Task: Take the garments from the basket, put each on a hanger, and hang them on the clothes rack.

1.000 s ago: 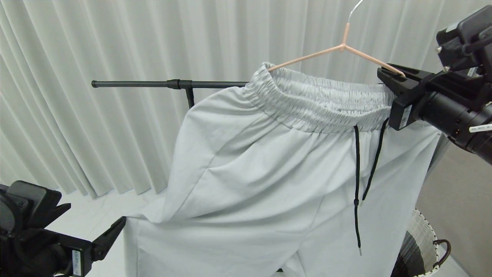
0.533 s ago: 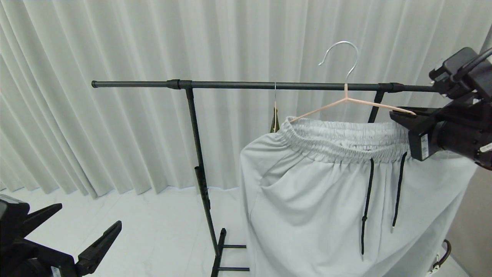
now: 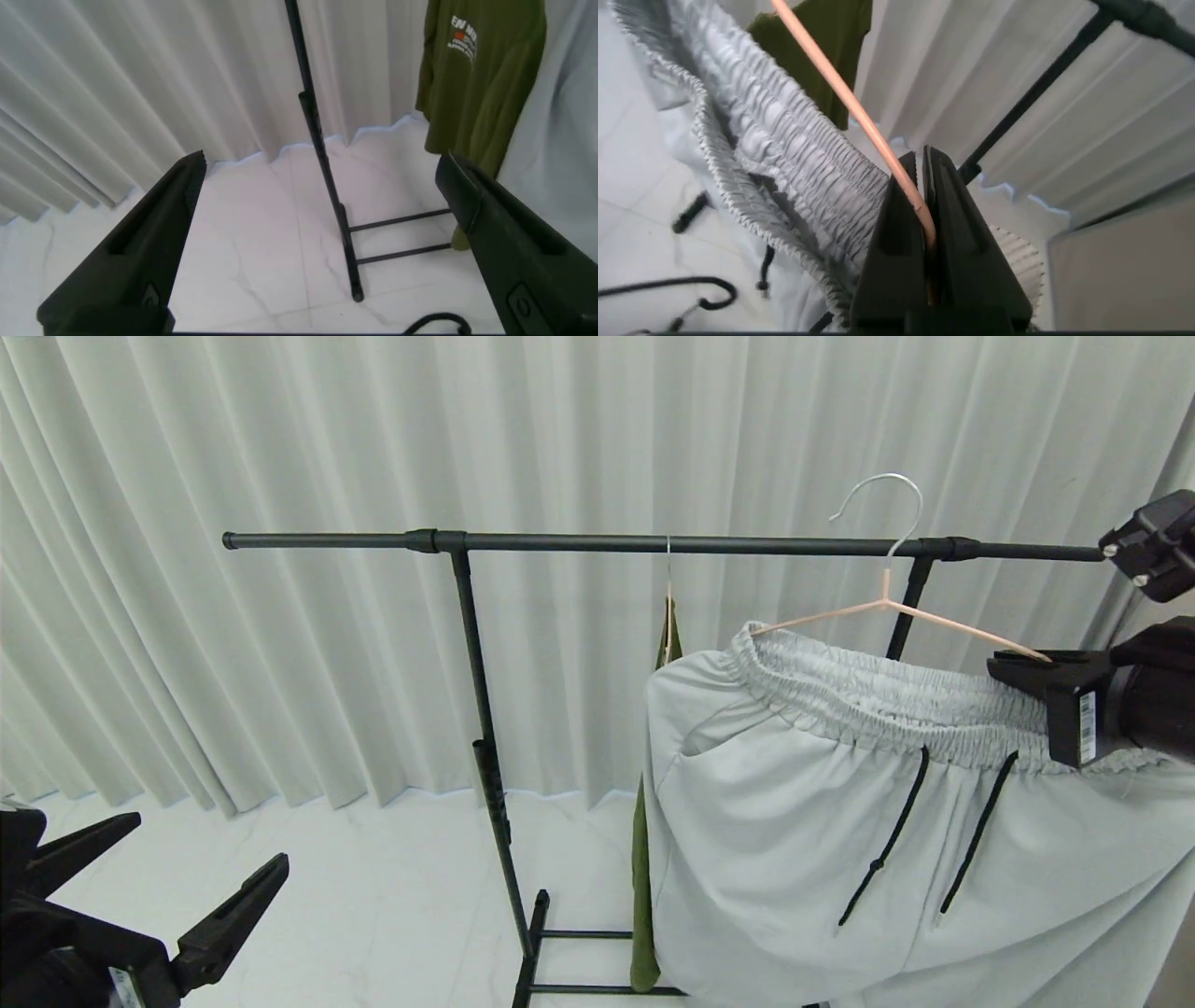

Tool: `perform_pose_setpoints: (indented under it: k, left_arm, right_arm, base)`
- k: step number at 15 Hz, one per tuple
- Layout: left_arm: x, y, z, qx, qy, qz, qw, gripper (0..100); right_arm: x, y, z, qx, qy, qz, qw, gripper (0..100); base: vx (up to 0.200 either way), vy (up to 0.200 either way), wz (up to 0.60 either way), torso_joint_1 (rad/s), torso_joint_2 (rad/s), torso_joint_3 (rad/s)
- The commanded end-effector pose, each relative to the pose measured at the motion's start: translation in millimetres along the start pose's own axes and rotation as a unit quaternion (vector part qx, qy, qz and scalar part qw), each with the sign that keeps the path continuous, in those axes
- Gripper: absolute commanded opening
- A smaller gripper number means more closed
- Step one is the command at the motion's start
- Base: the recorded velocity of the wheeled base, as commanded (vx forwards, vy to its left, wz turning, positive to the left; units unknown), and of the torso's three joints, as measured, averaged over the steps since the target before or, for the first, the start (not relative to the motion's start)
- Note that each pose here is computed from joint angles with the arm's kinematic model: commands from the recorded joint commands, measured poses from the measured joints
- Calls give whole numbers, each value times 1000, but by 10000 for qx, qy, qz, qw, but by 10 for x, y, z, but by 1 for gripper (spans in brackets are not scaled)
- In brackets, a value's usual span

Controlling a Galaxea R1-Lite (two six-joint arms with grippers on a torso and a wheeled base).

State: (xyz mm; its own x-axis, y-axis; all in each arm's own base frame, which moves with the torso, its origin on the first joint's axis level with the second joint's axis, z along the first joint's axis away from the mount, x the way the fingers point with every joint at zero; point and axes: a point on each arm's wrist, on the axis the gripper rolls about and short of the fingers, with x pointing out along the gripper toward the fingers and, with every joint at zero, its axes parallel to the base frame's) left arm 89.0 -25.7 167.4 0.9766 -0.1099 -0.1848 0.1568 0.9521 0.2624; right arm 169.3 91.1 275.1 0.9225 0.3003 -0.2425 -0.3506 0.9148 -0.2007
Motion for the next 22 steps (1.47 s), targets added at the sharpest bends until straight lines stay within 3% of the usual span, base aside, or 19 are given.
perform_pose_setpoints:
  k: [1, 4, 9, 11, 14, 18, 22]
  left_arm:
    - [11, 4, 27, 1, -22, 10, 10000, 100]
    - [37, 33, 159, -40, -180, 86, 9998, 100]
    - [45, 33, 124, -70, -100, 129, 9998, 100]
    - [49, 81, 99, -151, -17, 381, 9992, 100]
    - [59, 146, 52, -201, 138, 723, 9971, 100]
    - [61, 149, -19, -172, 286, 795, 9963, 100]
    - [73, 151, -5, -165, 281, 773, 9965, 100]
  right_arm:
    - [6, 8, -50, 49, 92, 5, 9999, 0]
    - [-43, -35, -204, 203, 284, -118, 9993, 0]
    - [-216, -175, -375, 287, 379, -576, 9972, 0]
    - [-268, -275, -474, 339, 541, -1171, 9911, 0]
    - [-357, -376, -582, 413, 721, -1576, 9840, 0]
    - [-398, -470, -636, 514, 902, -1925, 9758, 0]
    - [-398, -473, -635, 516, 898, -1941, 9755, 0]
  base:
    - [0, 0, 0, 0, 0, 0]
    - [0, 0, 0, 0, 0, 0]
    - [0, 0, 0, 0, 0, 0]
    - [0, 0, 0, 0, 0, 0]
    - [0, 0, 0, 0, 0, 0]
    - [0, 0, 0, 0, 0, 0]
    - [0, 0, 0, 0, 0, 0]
